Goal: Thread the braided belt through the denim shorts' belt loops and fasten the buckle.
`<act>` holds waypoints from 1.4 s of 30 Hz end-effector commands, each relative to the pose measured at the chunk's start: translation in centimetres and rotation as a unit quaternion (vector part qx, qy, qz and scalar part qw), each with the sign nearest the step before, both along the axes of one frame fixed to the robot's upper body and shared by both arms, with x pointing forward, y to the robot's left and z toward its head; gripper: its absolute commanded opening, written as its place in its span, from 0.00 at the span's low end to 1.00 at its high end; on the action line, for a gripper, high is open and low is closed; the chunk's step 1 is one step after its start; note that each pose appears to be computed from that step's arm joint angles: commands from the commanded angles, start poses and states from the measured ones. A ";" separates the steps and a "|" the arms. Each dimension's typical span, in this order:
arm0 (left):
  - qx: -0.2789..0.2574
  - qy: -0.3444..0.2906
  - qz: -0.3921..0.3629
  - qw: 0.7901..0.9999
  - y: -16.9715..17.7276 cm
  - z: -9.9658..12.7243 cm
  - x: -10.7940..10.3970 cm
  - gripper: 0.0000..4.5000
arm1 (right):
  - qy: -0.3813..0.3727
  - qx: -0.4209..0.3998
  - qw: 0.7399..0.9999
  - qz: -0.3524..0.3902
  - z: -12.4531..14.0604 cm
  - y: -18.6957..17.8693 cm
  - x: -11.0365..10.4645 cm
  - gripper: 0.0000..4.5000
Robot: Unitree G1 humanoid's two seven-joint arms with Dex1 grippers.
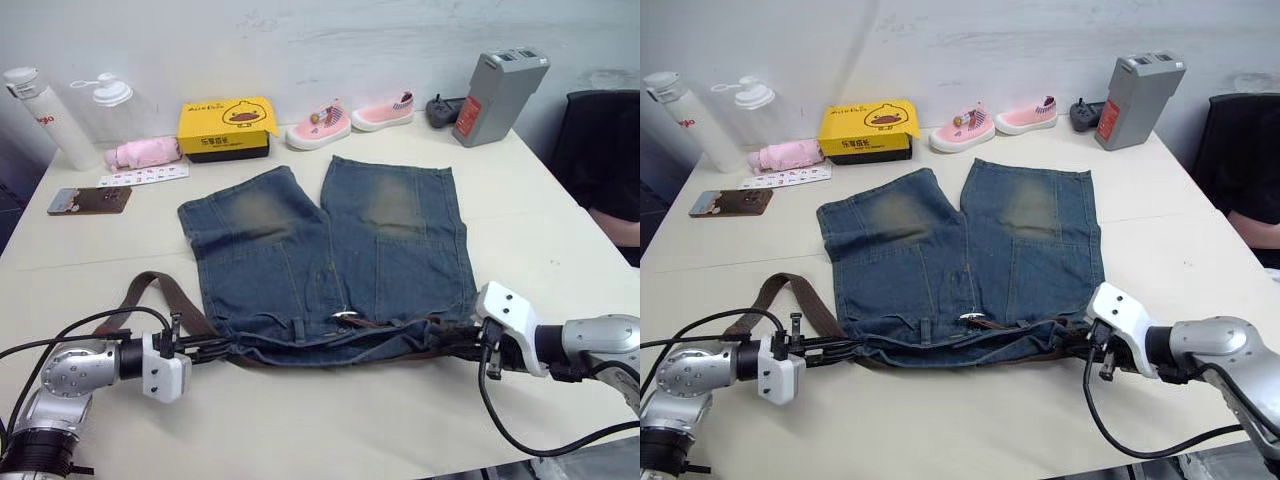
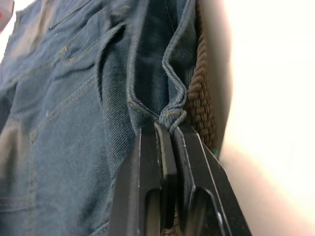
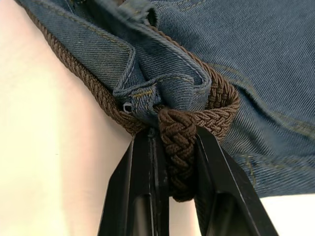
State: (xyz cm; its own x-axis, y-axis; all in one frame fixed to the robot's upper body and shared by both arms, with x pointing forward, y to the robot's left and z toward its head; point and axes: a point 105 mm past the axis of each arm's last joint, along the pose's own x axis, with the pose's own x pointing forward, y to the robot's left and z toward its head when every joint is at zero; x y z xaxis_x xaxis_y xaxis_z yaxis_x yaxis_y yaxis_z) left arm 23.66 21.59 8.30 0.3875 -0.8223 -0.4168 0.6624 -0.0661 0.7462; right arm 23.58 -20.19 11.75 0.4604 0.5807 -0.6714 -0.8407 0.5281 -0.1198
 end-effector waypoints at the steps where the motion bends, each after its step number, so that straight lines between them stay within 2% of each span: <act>1: 0.014 0.047 0.012 0.999 1.1 -0.7 -0.9 0.18 | -0.011 -0.024 1.000 -0.010 0.6 -1.4 0.1 0.49; 2: 0.013 0.069 0.012 0.997 1.0 -0.7 -1.2 0.25 | -0.008 -0.018 1.000 0.002 1.0 -1.3 -0.2 0.58; 4: 0.009 0.102 0.015 0.995 0.9 -0.6 -1.6 0.47 | -0.005 -0.012 1.000 0.017 1.6 -1.2 -0.6 0.82; 5: 0.010 0.142 0.020 0.990 0.9 -0.2 -2.0 0.57 | -0.004 -0.002 0.999 0.033 2.3 -1.0 -0.9 0.93; 6: 0.003 0.190 0.025 0.981 0.7 0.5 -2.4 0.69 | -0.002 0.013 0.999 0.050 3.3 -0.8 -1.3 1.00; 8: -0.013 0.291 0.037 0.956 0.4 2.4 -3.0 0.89 | -0.001 0.041 0.996 0.082 5.0 -0.3 -1.8 1.00; 9: -0.026 0.349 0.045 0.936 0.3 3.5 -3.3 0.89 | -0.008 0.057 0.994 0.091 6.0 -0.1 -1.7 1.00; 11: -0.060 0.406 0.055 0.910 0.0 5.9 -2.9 0.89 | -0.027 0.086 0.990 0.104 7.8 0.6 -1.2 1.00; 14: -0.128 0.420 0.063 0.896 -0.6 9.4 -0.6 0.89 | -0.077 0.095 0.990 0.070 9.2 1.2 1.9 1.00; 16: -0.164 0.393 0.088 0.900 -0.9 10.3 2.1 0.89 | -0.104 0.083 0.991 0.017 9.1 1.4 4.9 1.00; 18: -0.165 0.354 0.142 0.910 -0.9 9.1 5.0 0.89 | -0.113 0.066 0.991 -0.039 8.2 1.3 7.5 1.00; 22: -0.163 0.319 0.226 0.906 -0.6 6.0 8.7 0.89 | -0.091 0.029 0.991 -0.093 5.3 1.1 10.2 1.00; 26: -0.119 0.309 0.271 0.904 0.0 2.9 9.9 0.89 | -0.070 -0.012 0.992 -0.102 2.7 1.1 11.2 1.00; 29: -0.079 0.310 0.287 0.903 0.3 0.7 10.0 0.89 | -0.023 -0.038 0.994 -0.098 0.4 1.5 11.0 1.00; 32: -0.063 0.315 0.278 0.905 0.2 -0.1 9.7 0.71 | -0.004 -0.050 0.994 -0.101 -0.6 1.5 11.0 0.82; 36: -0.051 0.319 0.271 0.907 -0.1 -0.7 9.3 0.33 | -0.003 -0.067 0.992 -0.106 -1.2 1.1 11.6 0.41; 37: -0.046 0.317 0.272 0.907 -0.1 -0.9 9.3 0.26 | -0.009 -0.072 0.991 -0.111 -1.3 1.0 12.1 0.32; 39: -0.041 0.309 0.271 0.911 -0.3 -1.0 9.4 0.26 | -0.022 -0.079 0.990 -0.119 -1.3 1.0 13.0 0.10; 40: -0.040 0.304 0.274 0.912 -0.3 -1.1 9.6 0.26 | -0.032 -0.084 0.988 -0.122 -1.2 0.9 13.5 0.04; 42: -0.046 0.288 0.293 0.911 -0.3 -1.1 10.5 0.26 | -0.053 -0.094 0.986 -0.129 -1.0 0.9 14.6 0.00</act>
